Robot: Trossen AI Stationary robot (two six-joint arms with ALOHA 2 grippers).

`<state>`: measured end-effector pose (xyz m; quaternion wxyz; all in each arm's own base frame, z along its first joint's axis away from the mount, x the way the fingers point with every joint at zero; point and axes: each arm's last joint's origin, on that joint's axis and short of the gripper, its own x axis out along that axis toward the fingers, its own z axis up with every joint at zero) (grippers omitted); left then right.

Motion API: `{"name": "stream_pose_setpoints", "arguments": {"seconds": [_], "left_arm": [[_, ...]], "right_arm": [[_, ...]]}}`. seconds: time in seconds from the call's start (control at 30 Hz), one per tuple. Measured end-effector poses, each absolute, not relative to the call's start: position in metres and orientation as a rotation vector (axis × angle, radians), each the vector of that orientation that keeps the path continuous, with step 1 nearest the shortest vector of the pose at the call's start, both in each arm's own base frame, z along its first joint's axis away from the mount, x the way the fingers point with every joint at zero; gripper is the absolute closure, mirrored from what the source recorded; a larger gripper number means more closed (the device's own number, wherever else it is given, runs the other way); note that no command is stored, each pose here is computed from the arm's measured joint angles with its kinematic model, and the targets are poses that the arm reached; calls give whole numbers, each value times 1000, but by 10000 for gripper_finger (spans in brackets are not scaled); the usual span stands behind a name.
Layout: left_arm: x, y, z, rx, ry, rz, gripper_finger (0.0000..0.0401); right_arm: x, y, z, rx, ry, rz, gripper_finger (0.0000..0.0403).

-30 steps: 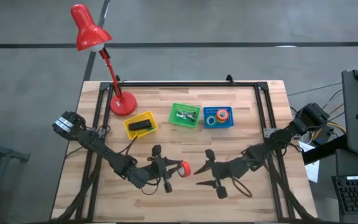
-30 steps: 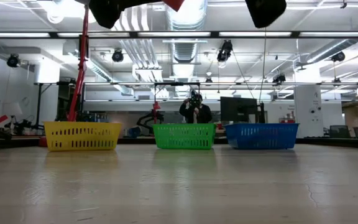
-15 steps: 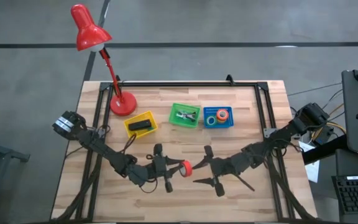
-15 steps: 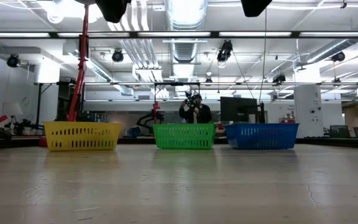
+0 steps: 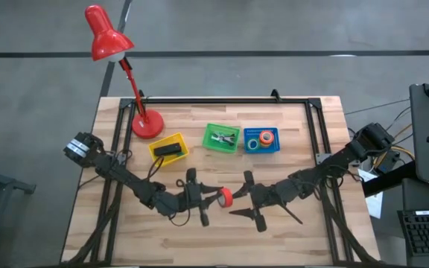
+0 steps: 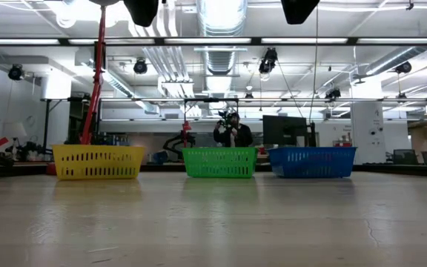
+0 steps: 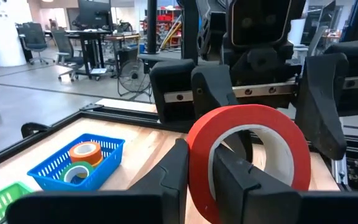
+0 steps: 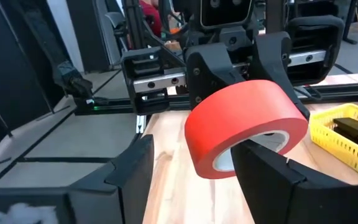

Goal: Pick and place Stapler, Stapler remover, tape
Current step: Put the red tape in the blue basket

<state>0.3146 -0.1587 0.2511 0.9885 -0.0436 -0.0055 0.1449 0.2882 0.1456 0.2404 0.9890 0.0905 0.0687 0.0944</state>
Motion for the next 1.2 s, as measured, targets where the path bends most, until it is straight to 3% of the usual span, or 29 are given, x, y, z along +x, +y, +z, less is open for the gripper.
{"name": "stream_pose_setpoints", "arguments": {"seconds": [0.33, 0.67, 1.2], "left_arm": [[318, -154, 252, -89, -16, 277, 343], [321, -150, 250, -97, -4, 242, 306], [318, -150, 230, -147, 157, 258, 214]], "right_arm": [[289, 143, 240, 168, 141, 181, 268], [289, 143, 238, 143, 146, 183, 368], [275, 132, 229, 90, 362, 42, 367]]}}
